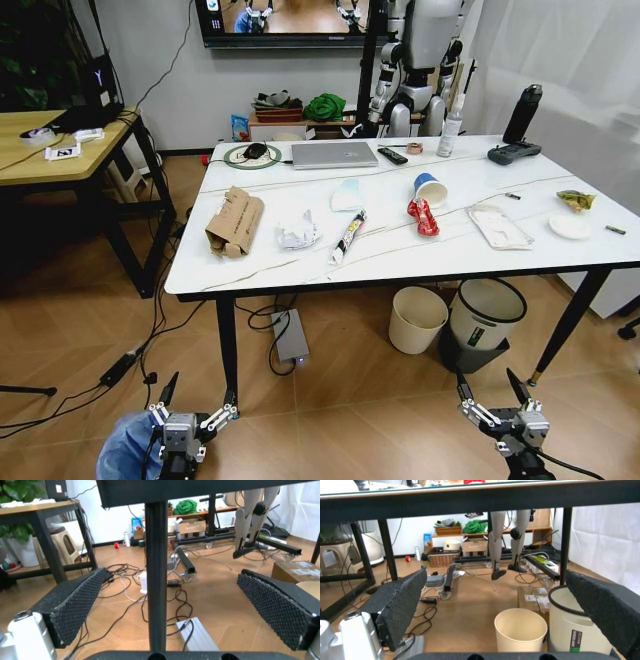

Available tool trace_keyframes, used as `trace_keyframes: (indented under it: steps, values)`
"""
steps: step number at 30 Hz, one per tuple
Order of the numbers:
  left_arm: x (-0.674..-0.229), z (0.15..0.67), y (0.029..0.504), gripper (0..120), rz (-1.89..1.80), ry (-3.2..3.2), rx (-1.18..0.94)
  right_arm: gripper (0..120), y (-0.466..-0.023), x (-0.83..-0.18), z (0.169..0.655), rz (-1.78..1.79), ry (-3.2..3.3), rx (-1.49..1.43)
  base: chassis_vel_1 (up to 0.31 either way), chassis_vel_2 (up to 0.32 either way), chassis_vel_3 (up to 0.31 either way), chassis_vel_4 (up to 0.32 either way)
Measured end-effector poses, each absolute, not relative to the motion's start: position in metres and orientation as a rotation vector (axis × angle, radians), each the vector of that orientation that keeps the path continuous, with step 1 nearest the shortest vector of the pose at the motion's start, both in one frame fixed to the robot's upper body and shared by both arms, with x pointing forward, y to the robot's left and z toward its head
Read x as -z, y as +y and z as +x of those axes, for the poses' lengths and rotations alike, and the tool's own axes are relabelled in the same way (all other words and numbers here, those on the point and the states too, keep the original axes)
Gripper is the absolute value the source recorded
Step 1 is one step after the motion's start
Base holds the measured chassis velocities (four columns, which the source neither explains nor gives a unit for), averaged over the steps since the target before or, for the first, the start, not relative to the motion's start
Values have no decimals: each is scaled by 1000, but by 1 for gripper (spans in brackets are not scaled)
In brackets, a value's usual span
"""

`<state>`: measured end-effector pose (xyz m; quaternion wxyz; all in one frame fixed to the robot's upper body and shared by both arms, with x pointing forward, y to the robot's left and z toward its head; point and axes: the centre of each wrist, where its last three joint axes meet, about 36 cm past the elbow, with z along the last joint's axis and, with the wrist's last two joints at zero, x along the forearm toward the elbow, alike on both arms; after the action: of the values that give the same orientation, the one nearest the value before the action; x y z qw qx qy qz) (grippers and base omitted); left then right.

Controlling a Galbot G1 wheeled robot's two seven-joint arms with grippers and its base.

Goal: Pick up the trash bin and place the trash from the table into it.

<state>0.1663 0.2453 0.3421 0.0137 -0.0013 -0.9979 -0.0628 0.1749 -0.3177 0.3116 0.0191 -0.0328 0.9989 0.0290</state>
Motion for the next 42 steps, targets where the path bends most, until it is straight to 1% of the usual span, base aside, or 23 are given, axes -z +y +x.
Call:
trace_keyframes:
  steps: [42]
  values:
    - [-337, 166, 245, 100, -13, -3105, 211, 100, -316, -307, 174, -102, 3105, -92, 0, 0, 0, 0]
